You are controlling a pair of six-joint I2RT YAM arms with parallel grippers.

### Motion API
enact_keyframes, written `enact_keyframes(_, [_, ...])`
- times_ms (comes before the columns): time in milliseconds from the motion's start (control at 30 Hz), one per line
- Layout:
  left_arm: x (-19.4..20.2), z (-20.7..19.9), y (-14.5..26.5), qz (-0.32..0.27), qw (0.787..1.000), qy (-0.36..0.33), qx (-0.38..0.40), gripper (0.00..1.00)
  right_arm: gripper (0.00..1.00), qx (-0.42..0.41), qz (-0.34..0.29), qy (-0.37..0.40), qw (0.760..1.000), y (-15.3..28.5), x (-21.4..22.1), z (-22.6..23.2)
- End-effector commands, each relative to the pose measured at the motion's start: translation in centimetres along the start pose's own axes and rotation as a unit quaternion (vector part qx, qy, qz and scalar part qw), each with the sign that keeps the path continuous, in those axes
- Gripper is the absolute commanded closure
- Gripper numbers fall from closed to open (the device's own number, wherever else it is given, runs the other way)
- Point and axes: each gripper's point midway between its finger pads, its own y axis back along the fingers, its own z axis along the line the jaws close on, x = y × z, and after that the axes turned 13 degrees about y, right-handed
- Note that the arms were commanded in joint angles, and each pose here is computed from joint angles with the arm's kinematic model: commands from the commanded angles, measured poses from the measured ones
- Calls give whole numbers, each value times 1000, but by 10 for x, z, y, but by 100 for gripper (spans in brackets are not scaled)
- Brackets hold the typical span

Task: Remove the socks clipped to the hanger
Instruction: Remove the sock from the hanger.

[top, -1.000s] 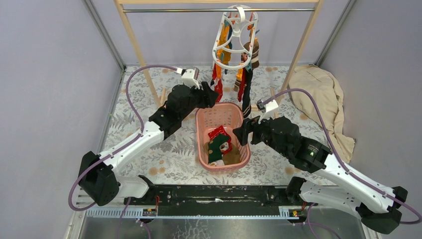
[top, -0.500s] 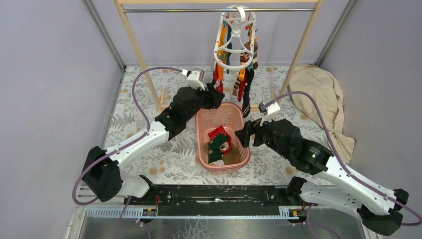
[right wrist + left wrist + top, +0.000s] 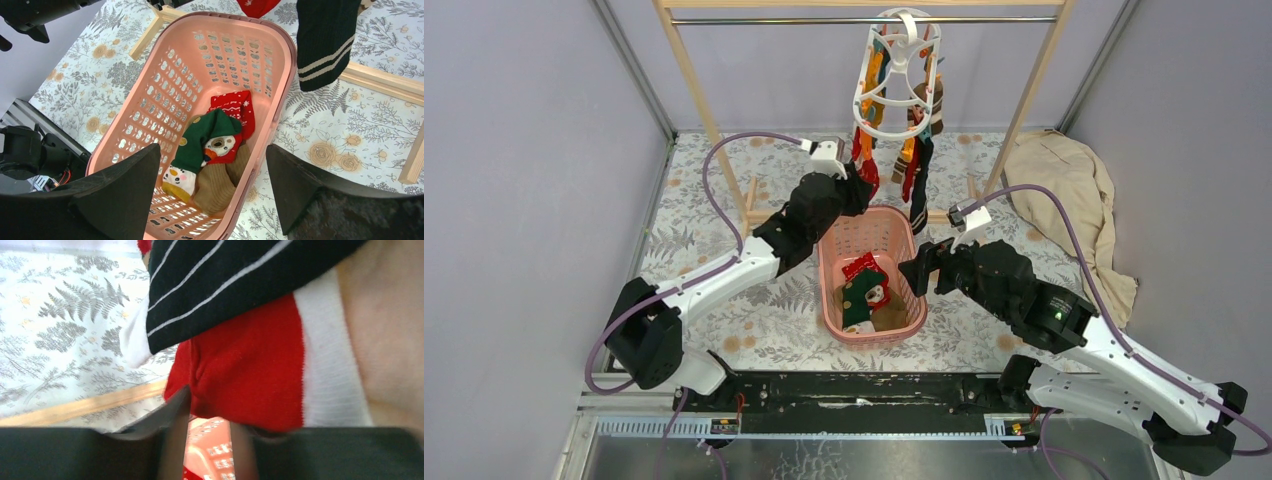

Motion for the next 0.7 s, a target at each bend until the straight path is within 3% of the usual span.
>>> enact_keyframes(0, [-34,-8,-3,-62,998,1,-15,74,15,20,-15,-2,1000,3,-7,-9])
enact_keyframes(67, [-34,-8,-3,-59,998,0,-22,86,15,19,-14,-1,1000,3,-7,-9])
enact_keyframes(167, [-37,-7,1,-55,998,-1,-29,92,15,18,-13,-1,1000,3,-6,-9])
enact_keyframes(667, [-42,-7,66,24,998,7,-63,97,15,5,-11,-8,1000,-5,-5,-1])
